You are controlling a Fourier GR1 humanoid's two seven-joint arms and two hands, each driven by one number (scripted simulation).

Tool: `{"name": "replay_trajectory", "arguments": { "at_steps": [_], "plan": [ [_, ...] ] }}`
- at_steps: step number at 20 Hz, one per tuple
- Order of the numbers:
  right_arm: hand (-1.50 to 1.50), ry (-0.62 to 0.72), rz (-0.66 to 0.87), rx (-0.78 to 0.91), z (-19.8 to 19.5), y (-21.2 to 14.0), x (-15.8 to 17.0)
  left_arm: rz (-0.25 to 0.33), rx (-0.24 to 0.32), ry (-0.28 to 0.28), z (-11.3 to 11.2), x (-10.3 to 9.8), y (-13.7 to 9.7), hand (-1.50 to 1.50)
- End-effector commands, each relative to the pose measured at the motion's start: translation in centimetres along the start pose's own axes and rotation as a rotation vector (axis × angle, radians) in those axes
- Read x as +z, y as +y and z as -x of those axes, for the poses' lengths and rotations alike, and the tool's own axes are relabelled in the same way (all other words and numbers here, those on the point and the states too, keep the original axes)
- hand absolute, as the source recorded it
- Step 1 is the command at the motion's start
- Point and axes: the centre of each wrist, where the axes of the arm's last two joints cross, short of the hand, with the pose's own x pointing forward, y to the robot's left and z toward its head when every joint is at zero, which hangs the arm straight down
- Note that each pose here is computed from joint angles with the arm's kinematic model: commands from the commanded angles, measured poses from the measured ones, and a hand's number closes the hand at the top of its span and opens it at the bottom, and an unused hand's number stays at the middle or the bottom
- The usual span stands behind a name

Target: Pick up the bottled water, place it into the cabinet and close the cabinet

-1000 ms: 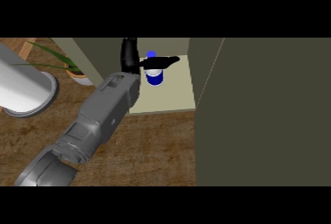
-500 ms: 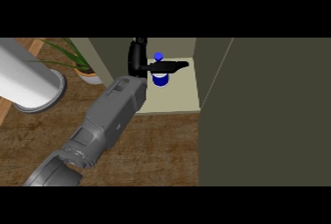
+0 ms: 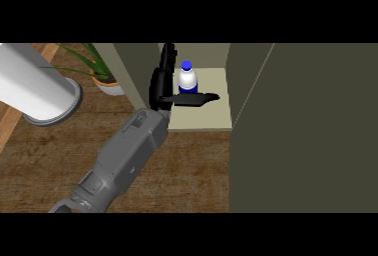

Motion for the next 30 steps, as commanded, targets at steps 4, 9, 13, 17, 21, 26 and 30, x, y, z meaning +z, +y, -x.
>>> {"name": "replay_trajectory", "arguments": {
  "at_steps": [4,9,13,17,21,26,30],
  "plan": [
    [-1.5,-0.023,0.011,0.033,-2.7,1.6,0.2,0.101,0.171,0.015,0.2,5.6,-1.2,-1.5],
    [-1.5,-0.013,-0.007,0.02,-2.8,1.5,0.8,0.154,0.245,-0.015,-1.4,8.4,-1.5,-1.5],
    [-1.5,-0.017,-0.019,0.084,-3.7,1.0,0.1,0.193,0.276,-0.041,-2.3,11.4,-0.4,-1.5],
    [-1.5,-0.024,-0.117,0.11,-3.5,1.1,-0.6,0.202,0.304,-0.041,-2.8,13.2,1.6,1.5],
    [1.5,0.046,-0.277,0.156,-3.4,0.2,-0.1,0.217,0.31,0.033,-4.1,15.6,1.5,1.5],
    [1.5,0.057,-0.432,0.125,-5.1,1.5,-0.1,0.149,0.27,0.01,-4.8,16.8,5.8,1.5],
    [1.5,0.018,-0.524,0.169,-6.0,2.4,-0.8,0.125,0.273,-0.006,-6.2,18.8,7.3,-1.5]
  ]
}}
